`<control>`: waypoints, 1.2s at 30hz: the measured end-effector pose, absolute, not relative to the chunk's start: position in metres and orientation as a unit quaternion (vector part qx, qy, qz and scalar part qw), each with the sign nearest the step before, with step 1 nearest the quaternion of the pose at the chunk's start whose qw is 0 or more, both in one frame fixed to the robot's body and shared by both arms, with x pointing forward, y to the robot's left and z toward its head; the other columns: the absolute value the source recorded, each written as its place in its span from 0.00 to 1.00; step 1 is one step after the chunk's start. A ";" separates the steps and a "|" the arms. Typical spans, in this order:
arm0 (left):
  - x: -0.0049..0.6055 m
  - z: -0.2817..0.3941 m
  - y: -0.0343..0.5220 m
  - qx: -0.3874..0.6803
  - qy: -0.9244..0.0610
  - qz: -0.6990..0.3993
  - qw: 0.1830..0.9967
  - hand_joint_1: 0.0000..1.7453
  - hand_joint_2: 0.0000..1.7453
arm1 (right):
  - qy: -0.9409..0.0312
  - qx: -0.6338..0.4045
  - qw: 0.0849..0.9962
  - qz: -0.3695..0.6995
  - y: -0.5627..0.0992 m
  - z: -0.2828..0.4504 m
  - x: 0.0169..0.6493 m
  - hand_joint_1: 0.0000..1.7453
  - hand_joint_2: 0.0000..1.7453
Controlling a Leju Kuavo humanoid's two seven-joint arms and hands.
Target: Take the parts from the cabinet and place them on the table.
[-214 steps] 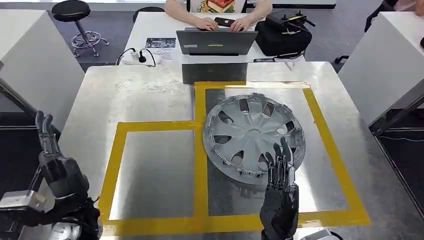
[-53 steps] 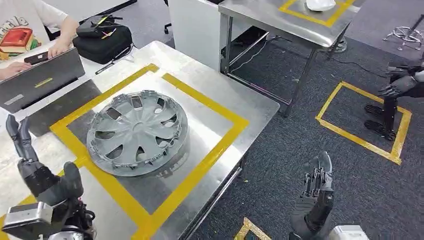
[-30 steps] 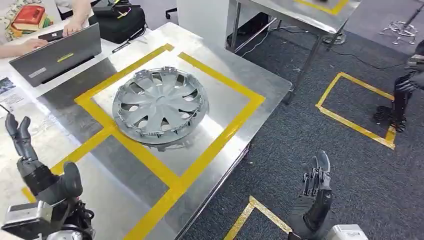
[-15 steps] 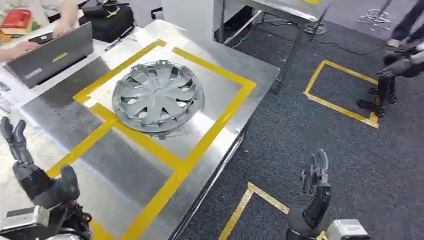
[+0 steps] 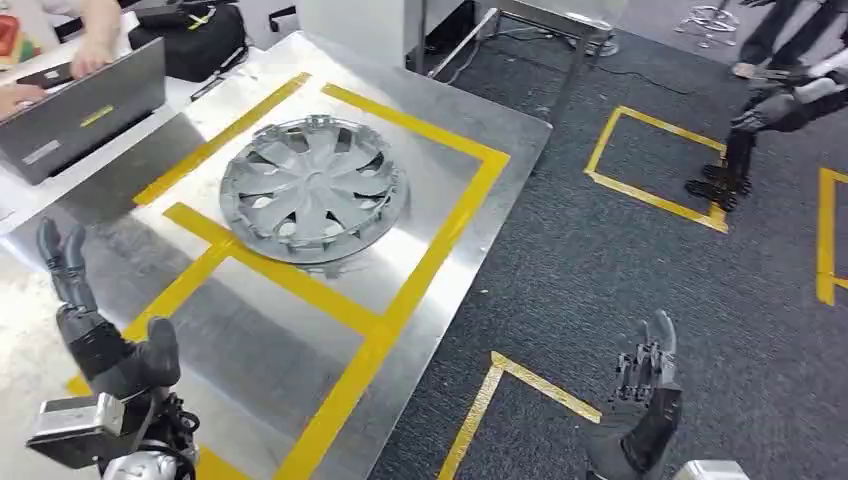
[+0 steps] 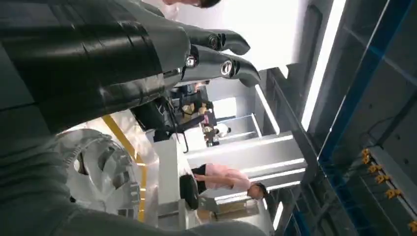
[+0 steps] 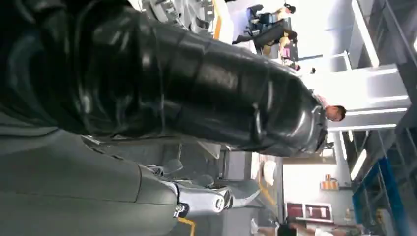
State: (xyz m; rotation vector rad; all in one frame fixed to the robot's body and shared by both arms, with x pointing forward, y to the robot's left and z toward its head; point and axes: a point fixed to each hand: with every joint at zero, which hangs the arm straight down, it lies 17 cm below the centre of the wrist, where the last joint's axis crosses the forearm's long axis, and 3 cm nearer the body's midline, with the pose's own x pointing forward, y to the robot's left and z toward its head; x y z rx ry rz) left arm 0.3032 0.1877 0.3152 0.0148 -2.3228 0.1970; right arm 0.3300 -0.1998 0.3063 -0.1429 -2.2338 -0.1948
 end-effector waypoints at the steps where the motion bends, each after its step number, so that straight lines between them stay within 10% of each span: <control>1: 0.303 0.314 0.188 0.006 -0.915 0.077 0.396 0.00 0.00 | -0.898 -0.058 0.430 -0.078 -0.200 0.307 0.330 0.00 0.00; 36: 0.302 0.320 0.187 0.005 -0.920 0.073 0.386 0.00 0.00 | -0.896 -0.056 0.433 -0.077 -0.199 0.304 0.329 0.00 0.00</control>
